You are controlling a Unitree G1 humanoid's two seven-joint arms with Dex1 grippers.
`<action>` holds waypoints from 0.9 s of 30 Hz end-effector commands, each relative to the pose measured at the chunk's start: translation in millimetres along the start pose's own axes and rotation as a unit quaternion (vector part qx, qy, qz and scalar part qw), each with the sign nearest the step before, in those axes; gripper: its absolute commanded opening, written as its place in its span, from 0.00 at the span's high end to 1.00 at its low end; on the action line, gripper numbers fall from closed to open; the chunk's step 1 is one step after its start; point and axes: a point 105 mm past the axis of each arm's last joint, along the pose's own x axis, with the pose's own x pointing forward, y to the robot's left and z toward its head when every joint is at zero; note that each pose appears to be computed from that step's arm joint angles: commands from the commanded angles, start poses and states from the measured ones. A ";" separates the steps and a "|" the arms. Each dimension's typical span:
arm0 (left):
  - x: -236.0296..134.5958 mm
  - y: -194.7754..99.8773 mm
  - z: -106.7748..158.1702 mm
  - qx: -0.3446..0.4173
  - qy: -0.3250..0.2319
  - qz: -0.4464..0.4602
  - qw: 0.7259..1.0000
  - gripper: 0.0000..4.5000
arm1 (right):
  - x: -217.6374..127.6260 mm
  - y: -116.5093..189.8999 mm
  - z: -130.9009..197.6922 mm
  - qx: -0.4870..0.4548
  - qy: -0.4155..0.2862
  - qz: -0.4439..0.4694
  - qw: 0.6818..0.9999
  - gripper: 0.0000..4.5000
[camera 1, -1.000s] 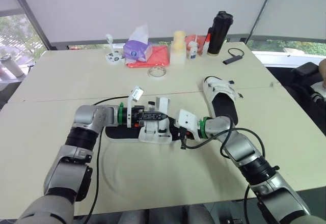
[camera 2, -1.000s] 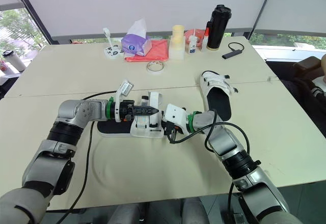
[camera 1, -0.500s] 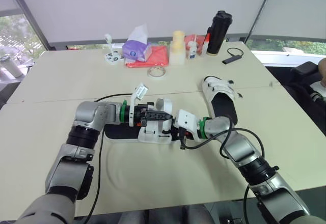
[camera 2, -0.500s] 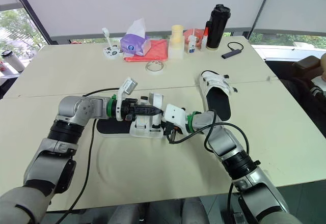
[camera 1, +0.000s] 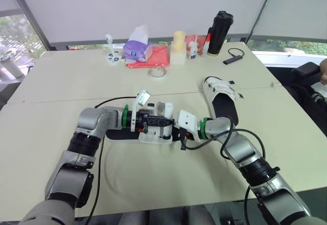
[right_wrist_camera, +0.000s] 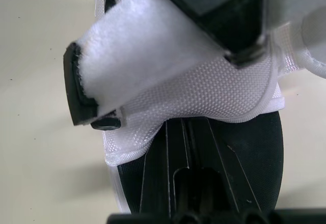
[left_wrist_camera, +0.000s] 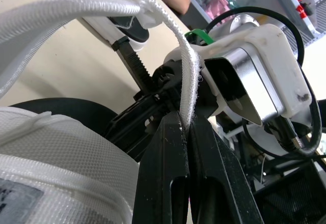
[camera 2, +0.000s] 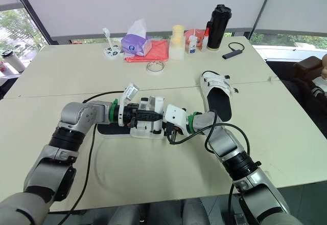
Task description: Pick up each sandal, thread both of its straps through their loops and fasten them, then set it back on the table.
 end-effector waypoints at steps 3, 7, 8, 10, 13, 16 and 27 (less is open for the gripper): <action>-2.8 -2.7 19.6 -0.009 -0.042 -0.008 0.999 0.99 | 4.0 12.5 -23.6 0.023 0.043 0.017 0.999 1.00; -3.2 1.0 15.7 -0.010 -0.037 -0.003 0.999 0.99 | 4.3 12.4 -24.5 0.020 0.046 0.017 0.999 1.00; -3.2 1.4 15.0 -0.011 -0.036 -0.003 0.999 0.99 | 4.3 12.4 -24.4 0.020 0.046 0.017 0.999 1.00; -3.1 1.7 13.9 -0.012 -0.034 -0.003 0.999 0.99 | 4.3 12.4 -24.4 0.020 0.046 0.017 0.999 1.00; -3.0 0.8 11.6 -0.016 -0.030 -0.008 0.999 0.99 | 4.4 12.4 -24.8 0.019 0.047 0.017 0.999 1.00; -2.4 0.1 8.7 -0.018 -0.024 -0.010 0.999 0.99 | 3.9 12.4 -25.4 0.020 0.048 0.016 0.999 1.00; -5.1 2.0 -2.3 0.000 -0.001 0.001 1.000 0.99 | 4.4 12.9 -25.8 0.019 0.049 0.017 0.998 1.00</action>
